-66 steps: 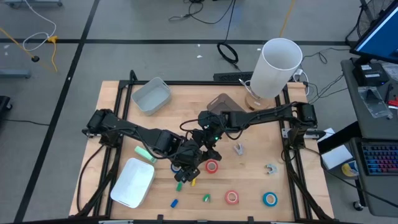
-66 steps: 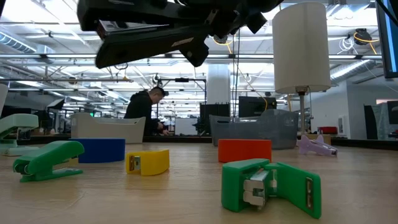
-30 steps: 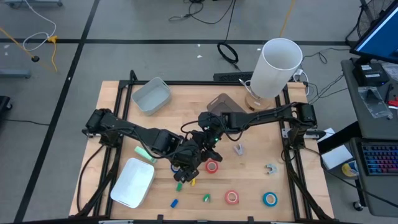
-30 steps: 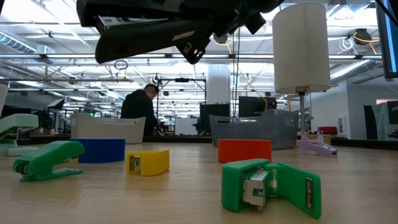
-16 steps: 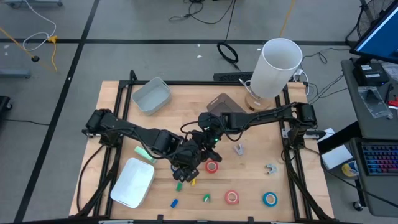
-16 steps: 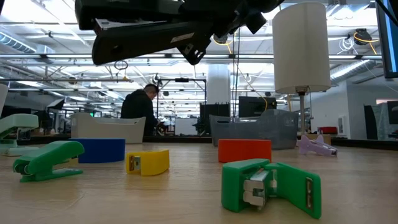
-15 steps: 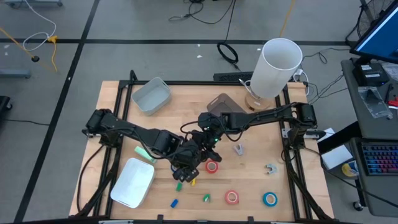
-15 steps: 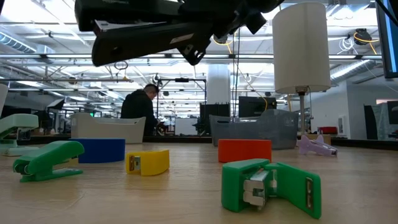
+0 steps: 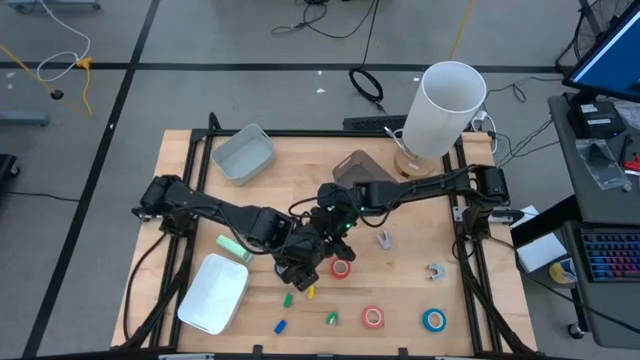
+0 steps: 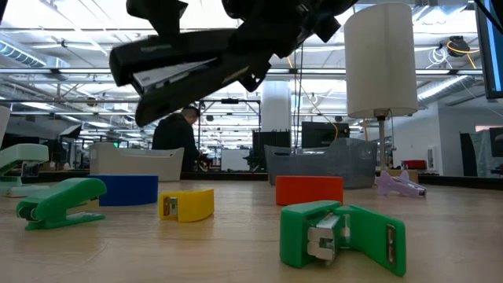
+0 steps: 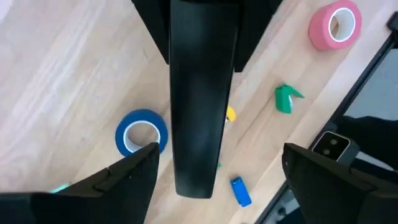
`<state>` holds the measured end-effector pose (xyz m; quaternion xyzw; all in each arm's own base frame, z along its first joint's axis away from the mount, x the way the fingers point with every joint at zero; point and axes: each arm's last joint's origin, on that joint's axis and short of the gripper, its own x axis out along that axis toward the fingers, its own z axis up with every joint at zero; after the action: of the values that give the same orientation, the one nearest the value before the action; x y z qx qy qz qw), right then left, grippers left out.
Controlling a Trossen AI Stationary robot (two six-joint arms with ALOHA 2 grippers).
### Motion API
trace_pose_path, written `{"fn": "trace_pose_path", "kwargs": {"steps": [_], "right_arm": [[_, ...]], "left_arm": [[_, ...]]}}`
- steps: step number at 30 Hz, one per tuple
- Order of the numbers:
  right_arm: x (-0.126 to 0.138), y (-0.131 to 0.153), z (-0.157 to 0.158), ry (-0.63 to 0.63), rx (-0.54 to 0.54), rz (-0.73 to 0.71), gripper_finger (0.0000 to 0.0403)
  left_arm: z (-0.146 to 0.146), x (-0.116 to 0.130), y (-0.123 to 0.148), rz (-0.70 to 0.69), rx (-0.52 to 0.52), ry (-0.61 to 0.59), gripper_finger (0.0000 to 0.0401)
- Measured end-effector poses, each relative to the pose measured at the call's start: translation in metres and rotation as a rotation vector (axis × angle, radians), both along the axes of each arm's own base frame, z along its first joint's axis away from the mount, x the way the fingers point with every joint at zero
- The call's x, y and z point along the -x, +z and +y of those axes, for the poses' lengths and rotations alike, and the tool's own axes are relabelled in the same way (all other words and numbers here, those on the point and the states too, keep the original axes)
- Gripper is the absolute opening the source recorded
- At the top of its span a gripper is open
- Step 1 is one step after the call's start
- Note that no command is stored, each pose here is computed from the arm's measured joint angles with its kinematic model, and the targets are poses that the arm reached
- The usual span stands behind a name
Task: Pick and place Stapler, Stapler remover, tape
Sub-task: Put the large black stapler into the black bin
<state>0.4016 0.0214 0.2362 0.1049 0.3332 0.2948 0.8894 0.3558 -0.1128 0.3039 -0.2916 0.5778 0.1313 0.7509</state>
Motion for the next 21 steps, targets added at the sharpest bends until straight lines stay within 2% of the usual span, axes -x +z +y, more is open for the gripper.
{"fn": "trace_pose_path", "kwargs": {"steps": [4, 8, 17, 21], "right_arm": [[0.001, -0.001, -0.004, -0.029, 0.052, 0.004, 0.0136], [0.007, 0.005, -0.007, -0.076, 0.138, 0.010, 0.0136], [0.030, 0.027, -0.027, -0.232, 0.354, 0.050, 0.0136], [0.044, 0.041, -0.043, -0.294, 0.387, 0.071, 0.0136]], "left_arm": [[0.002, 0.002, 0.003, -0.021, -0.048, -0.016, 0.0339], [0.002, 0.012, 0.009, -0.019, -0.169, 0.006, 0.0340], [-0.007, 0.047, 0.027, -0.053, -0.438, 0.213, 0.0340], [-0.016, 0.063, 0.033, -0.072, -0.496, 0.290, 0.0340]]}}
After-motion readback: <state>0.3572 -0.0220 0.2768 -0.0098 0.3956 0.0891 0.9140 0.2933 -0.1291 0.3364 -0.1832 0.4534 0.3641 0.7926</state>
